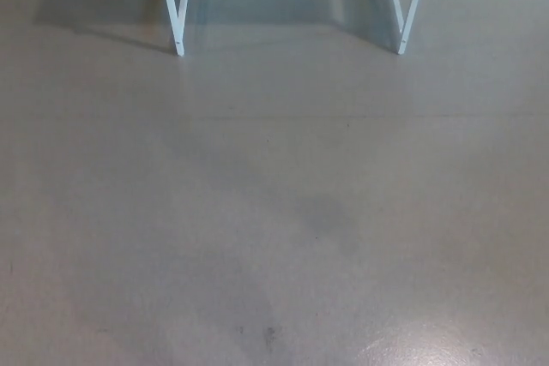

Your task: The robot walks towards a table in front, picks a shampoo with left hand and puts it in a small grey container

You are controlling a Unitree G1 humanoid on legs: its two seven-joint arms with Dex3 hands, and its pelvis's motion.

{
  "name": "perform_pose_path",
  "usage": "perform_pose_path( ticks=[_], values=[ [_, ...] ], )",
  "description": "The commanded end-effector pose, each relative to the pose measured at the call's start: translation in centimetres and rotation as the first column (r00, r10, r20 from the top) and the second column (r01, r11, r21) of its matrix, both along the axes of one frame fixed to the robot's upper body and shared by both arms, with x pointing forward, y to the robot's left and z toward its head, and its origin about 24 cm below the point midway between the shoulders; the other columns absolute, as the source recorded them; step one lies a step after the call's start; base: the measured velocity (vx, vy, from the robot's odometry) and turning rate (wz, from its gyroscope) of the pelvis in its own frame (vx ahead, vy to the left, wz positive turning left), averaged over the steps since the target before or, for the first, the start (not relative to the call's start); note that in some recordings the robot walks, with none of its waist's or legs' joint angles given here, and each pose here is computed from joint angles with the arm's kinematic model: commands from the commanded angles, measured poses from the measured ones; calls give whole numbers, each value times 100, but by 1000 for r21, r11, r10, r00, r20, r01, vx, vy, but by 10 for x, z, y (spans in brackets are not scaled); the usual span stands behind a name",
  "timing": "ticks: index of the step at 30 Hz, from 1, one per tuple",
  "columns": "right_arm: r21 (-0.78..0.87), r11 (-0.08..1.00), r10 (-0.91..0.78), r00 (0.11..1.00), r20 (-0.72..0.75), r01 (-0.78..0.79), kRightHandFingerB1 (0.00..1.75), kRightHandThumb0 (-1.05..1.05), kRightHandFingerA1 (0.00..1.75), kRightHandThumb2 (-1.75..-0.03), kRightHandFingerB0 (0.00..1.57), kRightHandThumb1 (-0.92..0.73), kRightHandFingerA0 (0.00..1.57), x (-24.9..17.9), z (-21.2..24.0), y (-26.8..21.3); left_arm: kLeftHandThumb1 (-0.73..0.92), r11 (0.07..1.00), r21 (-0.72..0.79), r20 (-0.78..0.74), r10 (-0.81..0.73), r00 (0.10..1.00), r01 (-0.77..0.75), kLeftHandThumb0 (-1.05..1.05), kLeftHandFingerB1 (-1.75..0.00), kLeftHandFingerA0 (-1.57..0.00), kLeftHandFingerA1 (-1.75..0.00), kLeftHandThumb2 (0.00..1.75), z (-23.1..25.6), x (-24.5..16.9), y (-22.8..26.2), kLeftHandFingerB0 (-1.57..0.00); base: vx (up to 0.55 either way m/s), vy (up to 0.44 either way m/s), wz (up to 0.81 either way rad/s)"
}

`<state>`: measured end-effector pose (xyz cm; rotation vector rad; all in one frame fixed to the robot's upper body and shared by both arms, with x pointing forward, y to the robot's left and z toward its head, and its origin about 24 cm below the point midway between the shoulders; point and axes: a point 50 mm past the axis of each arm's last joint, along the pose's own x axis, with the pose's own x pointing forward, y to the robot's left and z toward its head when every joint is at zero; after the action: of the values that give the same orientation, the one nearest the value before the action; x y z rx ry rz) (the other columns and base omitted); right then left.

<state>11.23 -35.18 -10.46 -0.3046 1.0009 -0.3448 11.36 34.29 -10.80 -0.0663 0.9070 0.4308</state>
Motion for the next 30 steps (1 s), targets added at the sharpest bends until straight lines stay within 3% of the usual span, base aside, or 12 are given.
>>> perform_pose_path(
  ticks=[1, 12, 25, 28, 30],
  values=[
    [16, 1000, -11, 998, 56, 10, 43, -13, 52, -54, 51, -49, 71, 4, 7, -7, 62, 999, 37, 45, -12, 999, 10, 6, -40, -46, -46, 63, 6, 2, 8, -42, 11, 0, -22],
    [14, 1000, -7, 999, 39, 7, 42, -17, 52, -54, 51, -47, 76, -2, 5, -7, 64, 996, 64, 22, -57, 998, 56, 2, -38, -49, -45, 59, 4, -4, 5, -43, 9, 82, -3],
    [-4, 1000, 11, 1000, 7, -11, 42, -22, 56, -54, 51, -50, 79, -4, 2, -5, 63, 990, 99, -12, -99, 995, 99, -4, -39, -51, -44, 59, 2, -14, 5, -46, 245, 102, 0],
    [-11, 999, 33, 999, -1, -33, 42, -22, 54, -55, 52, -53, 76, -2, 2, -4, 61, 960, 176, -76, -208, 975, 219, -17, -41, -50, -45, 63, 3, -14, 5, -45, 304, -53, 16],
    [-8, 1000, 27, 1000, 3, -27, 42, -24, 54, -56, 52, -54, 76, -3, 2, -4, 62, 925, 238, -125, -273, 954, 296, -15, -38, -53, -41, 58, 3, -14, 5, -47, 273, -133, 20]
  ],
)
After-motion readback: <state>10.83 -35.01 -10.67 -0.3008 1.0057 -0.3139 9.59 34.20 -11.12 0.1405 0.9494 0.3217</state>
